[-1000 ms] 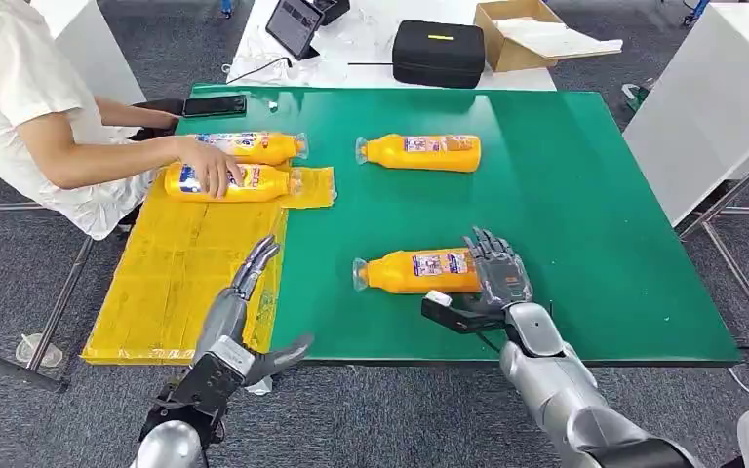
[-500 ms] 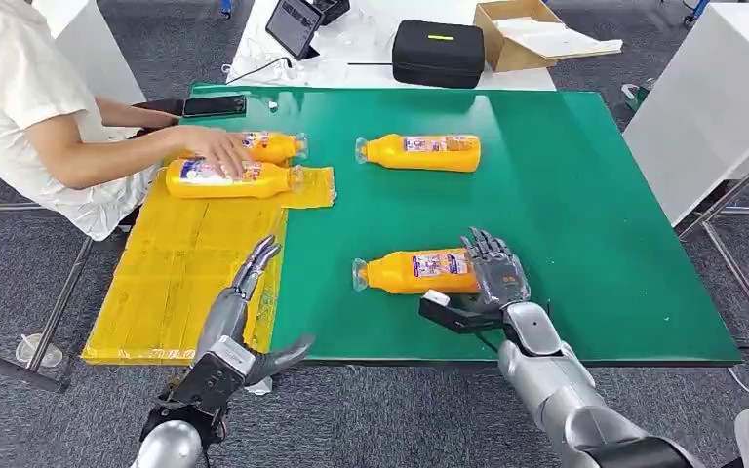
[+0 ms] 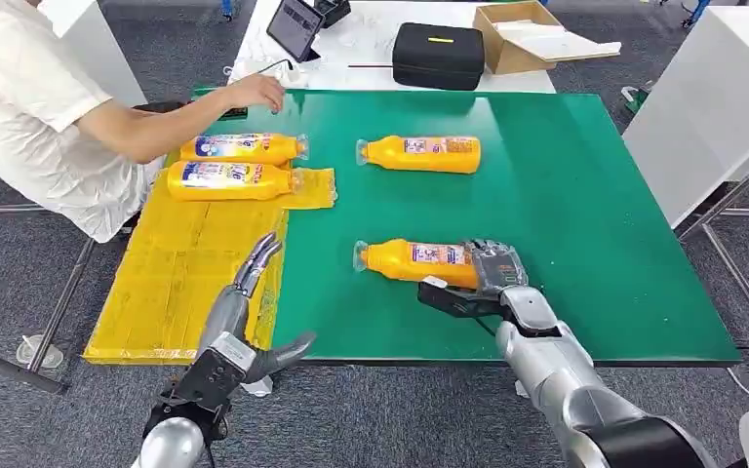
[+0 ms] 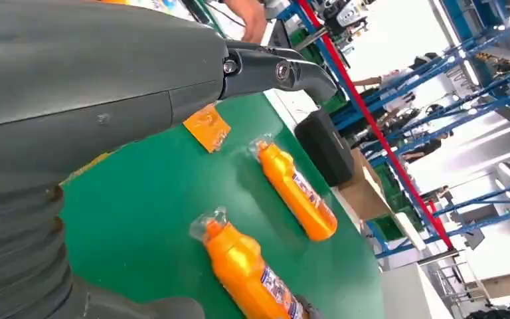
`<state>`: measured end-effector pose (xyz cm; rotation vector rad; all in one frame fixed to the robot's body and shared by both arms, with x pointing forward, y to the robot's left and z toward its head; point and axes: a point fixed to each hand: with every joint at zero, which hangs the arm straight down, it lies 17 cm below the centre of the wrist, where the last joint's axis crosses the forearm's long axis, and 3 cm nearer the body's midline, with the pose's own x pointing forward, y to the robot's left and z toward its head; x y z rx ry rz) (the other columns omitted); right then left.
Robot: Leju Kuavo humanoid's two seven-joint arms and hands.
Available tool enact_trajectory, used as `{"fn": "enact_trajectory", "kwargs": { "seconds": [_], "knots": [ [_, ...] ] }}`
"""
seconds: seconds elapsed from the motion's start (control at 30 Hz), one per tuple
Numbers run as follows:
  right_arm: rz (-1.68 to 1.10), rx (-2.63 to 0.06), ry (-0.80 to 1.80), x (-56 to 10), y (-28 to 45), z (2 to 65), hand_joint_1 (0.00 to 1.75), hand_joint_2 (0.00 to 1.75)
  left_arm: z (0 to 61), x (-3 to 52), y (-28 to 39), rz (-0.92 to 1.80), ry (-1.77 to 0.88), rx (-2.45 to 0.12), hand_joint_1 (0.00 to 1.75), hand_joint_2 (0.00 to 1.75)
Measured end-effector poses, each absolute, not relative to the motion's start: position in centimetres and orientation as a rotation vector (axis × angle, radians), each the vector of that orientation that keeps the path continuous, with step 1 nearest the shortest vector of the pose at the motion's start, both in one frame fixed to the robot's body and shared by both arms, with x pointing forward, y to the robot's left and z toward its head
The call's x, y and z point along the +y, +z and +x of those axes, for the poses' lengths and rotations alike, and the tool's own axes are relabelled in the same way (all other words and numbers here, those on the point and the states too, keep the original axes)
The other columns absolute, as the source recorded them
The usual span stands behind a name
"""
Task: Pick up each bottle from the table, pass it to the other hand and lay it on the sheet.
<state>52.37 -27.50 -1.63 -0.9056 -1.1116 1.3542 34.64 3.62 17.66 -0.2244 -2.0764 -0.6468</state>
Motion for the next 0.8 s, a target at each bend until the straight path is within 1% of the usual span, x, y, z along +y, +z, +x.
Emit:
{"fn": "enact_trajectory", "kwargs": {
  "seconds": [0.17,0.37,0.5,0.57,0.67,0.8],
  "knots": [
    [-0.839,-1.130,1.310,-27.9,-1.8,52.3,1.75,1.75,34.7,3.7,17.8,-0.240,-0.632,-2.078,0.00,1.75],
    [-0.690,-1.193,1.202,-27.5,-1.8,52.1,1.75,1.75,34.7,3.7,18.0,-0.263,-0.613,-2.082,0.00,1.75],
    [-0.535,-1.303,1.073,-26.5,-1.2,51.7,1.75,1.75,34.8,3.9,18.3,-0.290,-0.569,-2.079,0.00,1.75],
    [-0.462,-1.394,0.987,-25.2,-0.4,51.3,1.75,1.75,35.1,4.1,18.4,-0.312,-0.491,-2.054,0.00,1.75],
    [-0.337,-1.569,0.797,-22.3,1.4,50.1,1.75,1.75,35.6,4.2,18.2,-0.384,-0.281,-1.968,0.00,1.75],
    [-0.152,-1.686,0.538,-17.9,3.7,47.7,1.75,1.75,36.2,4.6,17.1,-0.478,-0.025,-1.863,0.00,1.75]
  ]
}}
